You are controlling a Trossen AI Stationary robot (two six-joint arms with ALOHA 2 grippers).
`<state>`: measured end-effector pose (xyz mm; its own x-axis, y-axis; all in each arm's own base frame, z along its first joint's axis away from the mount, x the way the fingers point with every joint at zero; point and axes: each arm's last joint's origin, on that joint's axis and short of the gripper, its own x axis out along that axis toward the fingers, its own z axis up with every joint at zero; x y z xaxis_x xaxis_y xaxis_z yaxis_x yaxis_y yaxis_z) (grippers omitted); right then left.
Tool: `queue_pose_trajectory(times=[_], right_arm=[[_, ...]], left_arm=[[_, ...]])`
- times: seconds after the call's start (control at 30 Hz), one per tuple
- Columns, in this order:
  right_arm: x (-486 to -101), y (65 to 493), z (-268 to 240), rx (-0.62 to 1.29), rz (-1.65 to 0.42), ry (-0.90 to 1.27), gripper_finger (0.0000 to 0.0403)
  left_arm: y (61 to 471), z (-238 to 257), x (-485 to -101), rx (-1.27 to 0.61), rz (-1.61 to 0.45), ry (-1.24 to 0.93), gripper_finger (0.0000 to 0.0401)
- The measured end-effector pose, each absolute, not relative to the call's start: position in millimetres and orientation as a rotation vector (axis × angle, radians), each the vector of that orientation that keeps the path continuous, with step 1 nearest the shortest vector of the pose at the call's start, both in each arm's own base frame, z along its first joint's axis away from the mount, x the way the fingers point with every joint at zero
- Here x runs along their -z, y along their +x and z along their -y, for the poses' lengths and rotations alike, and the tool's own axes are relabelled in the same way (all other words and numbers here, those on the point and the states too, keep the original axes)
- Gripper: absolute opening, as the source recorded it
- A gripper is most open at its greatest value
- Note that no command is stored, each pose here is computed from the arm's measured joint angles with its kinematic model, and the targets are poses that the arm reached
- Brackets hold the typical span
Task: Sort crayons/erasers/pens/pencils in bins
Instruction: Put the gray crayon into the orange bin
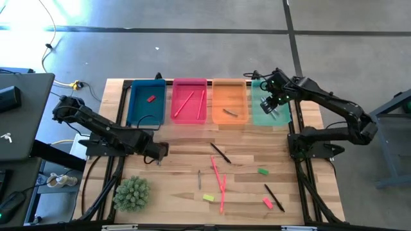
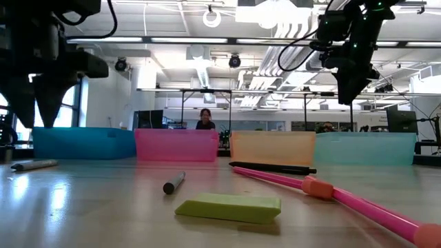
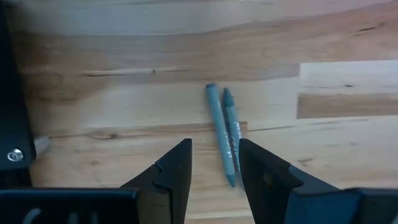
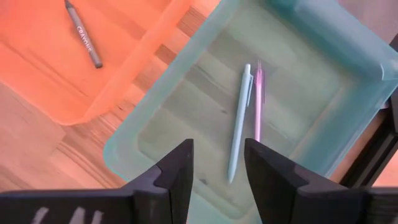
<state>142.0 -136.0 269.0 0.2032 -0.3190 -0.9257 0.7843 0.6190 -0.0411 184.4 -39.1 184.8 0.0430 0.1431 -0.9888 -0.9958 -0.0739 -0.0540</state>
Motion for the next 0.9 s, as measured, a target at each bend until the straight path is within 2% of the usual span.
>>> queue_pose_trajectory(times=[0.43,0.9], right_arm=[[-269,142,136,0.797,-1.132,0.474,0.0134],[-269,142,136,0.792,-1.137,0.466,0.0134]], left_arm=[[197,42,-151,-1.370,-1.063,-1.148,0.0119],[199,43,-144,-1.404,-1.086,-1.124,0.0119]])
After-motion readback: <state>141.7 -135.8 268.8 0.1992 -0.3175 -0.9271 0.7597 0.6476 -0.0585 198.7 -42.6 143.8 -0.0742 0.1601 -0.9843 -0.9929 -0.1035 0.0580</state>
